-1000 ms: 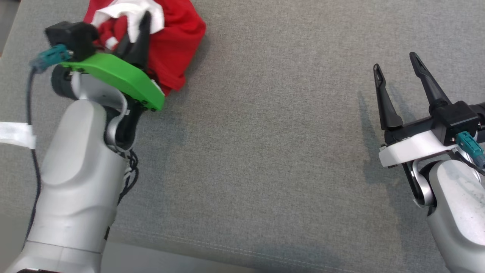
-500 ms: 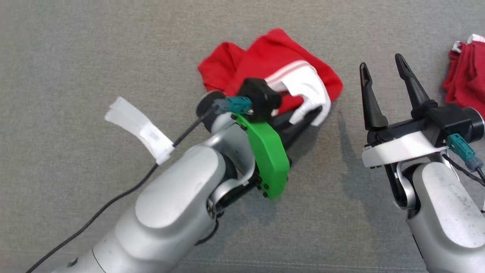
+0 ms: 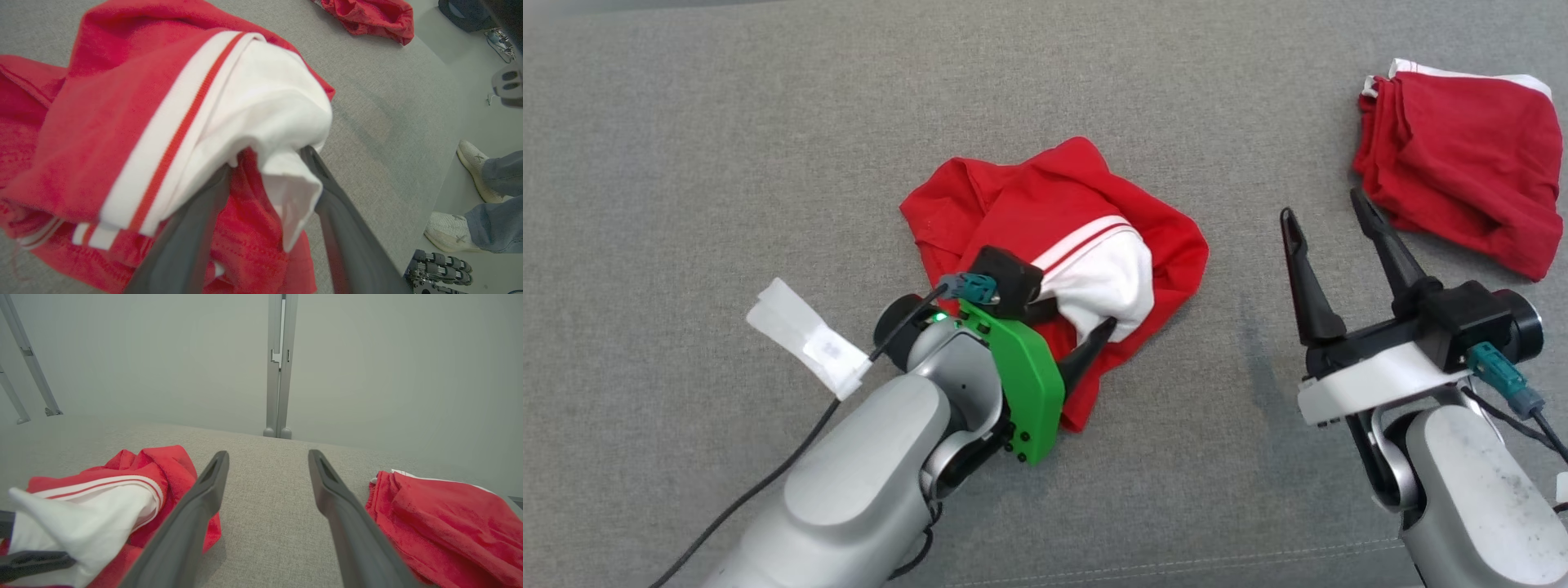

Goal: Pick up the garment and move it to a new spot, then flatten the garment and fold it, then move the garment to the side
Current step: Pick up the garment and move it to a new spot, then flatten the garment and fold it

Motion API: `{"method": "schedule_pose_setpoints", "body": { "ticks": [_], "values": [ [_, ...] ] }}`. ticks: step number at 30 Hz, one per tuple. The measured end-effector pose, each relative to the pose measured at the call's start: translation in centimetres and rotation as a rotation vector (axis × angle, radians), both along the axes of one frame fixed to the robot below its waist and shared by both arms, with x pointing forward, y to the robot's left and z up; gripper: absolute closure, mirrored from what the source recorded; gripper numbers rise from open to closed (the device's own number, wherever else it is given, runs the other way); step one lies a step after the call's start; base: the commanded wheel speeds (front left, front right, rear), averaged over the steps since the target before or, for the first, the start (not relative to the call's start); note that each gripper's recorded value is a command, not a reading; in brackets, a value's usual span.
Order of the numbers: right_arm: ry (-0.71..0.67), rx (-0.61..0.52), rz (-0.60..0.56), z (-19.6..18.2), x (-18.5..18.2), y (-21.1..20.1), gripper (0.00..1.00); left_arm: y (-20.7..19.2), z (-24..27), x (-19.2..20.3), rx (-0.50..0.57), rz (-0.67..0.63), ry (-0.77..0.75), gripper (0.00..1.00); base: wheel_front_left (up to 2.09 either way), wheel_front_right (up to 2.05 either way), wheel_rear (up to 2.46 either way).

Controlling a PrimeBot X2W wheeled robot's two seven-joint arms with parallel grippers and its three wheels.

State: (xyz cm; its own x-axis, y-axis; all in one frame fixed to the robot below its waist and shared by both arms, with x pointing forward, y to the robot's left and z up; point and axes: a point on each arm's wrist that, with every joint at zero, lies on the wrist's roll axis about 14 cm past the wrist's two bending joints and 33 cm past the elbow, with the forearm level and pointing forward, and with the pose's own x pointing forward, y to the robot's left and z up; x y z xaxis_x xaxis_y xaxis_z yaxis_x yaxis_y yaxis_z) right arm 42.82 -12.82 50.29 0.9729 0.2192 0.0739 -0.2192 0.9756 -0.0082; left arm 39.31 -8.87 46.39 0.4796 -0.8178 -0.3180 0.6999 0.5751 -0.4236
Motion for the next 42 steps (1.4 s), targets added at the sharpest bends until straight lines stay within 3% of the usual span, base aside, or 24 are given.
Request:
{"method": "schedule_pose_setpoints", "body": {
  "ticks": [4,14,22,31,42],
  "values": [
    [0.039,-0.012,0.097,-1.2,-1.5,1.8,0.00,1.9,-0.8,1.0,0.028,0.077,0.001,0.00,0.00,0.00,0.00],
    [0.100,-0.069,0.318,-2.9,-4.3,6.4,0.00,2.1,1.5,-0.9,-0.180,0.165,0.085,0.00,0.00,0.00,0.00],
    [0.092,-0.086,0.431,-2.4,-5.7,9.3,0.00,5.4,-0.5,-2.9,-0.102,0.237,0.086,0.00,0.00,0.00,0.00],
    [0.098,-0.166,0.570,-2.5,-6.9,12.4,0.00,11.9,1.7,-1.6,-0.141,0.529,-0.031,0.00,0.00,0.00,0.00],
    [0.054,-0.316,0.737,-1.9,-7.2,16.5,0.00,16.3,1.7,-4.1,-0.159,0.711,-0.036,0.00,0.00,0.00,0.00]
  ]
}}
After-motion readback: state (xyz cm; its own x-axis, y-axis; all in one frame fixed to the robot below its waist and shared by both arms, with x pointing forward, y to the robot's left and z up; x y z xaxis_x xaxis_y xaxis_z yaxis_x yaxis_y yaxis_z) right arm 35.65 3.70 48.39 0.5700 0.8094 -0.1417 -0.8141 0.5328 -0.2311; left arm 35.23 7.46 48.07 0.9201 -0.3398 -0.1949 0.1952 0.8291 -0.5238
